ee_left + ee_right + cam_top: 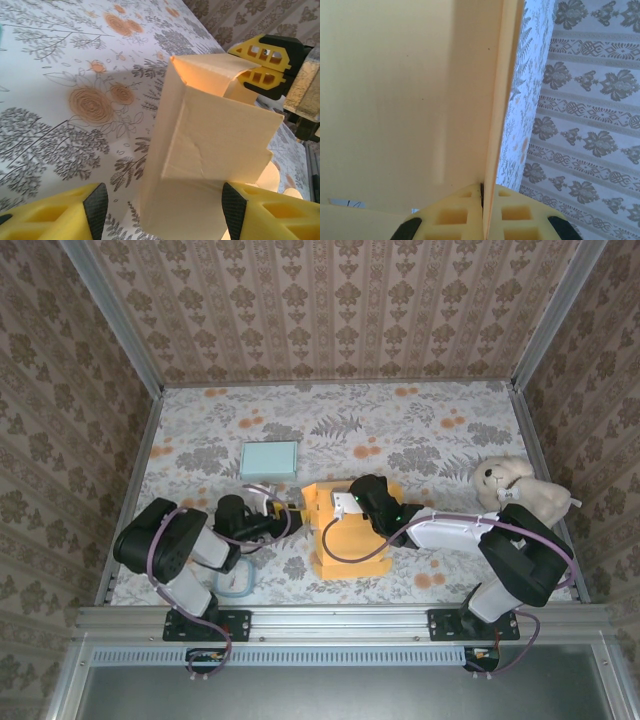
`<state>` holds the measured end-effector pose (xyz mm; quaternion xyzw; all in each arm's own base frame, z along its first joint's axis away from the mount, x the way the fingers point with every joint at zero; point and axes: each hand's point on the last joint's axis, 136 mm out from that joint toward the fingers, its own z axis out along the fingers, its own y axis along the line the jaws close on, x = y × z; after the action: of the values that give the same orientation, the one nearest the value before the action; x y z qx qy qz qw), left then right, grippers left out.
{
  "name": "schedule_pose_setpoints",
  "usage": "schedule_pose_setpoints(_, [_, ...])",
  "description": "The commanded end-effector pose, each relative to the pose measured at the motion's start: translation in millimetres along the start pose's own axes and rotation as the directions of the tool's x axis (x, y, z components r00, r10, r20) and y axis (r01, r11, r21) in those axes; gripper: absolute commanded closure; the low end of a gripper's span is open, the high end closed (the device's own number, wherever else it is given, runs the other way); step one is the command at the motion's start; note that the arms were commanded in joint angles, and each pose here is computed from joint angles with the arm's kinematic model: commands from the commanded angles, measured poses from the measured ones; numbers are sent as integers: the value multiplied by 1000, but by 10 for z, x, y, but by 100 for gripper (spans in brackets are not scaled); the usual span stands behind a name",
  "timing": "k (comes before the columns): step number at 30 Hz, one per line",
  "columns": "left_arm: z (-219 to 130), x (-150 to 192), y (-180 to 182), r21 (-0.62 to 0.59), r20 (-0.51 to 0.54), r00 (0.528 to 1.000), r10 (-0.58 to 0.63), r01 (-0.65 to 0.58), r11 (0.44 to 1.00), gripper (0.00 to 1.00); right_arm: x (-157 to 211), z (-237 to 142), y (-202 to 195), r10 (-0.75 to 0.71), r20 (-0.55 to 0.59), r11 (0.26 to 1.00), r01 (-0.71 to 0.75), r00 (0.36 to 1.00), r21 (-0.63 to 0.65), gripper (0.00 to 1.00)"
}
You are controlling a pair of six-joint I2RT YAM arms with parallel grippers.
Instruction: Fold the paper box
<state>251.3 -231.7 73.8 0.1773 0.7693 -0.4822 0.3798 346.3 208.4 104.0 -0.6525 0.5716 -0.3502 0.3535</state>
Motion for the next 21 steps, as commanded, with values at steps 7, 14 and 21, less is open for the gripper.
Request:
schedule_pose_setpoints(7, [134, -93, -194, 77, 15, 999, 52, -53, 996, 35, 67, 39, 166, -67, -52, 996, 64, 996, -60, 100])
schedule_pose_setpoints(14, [209, -66, -219, 84, 3, 998, 56, -56, 995, 36, 62, 38, 163, -67, -51, 996, 64, 996, -58, 100])
schedule_pose_setpoints(21, [245, -64, -236, 86, 2, 998, 63, -63, 994, 38, 61, 37, 157, -67, -51, 996, 64, 996, -55, 100])
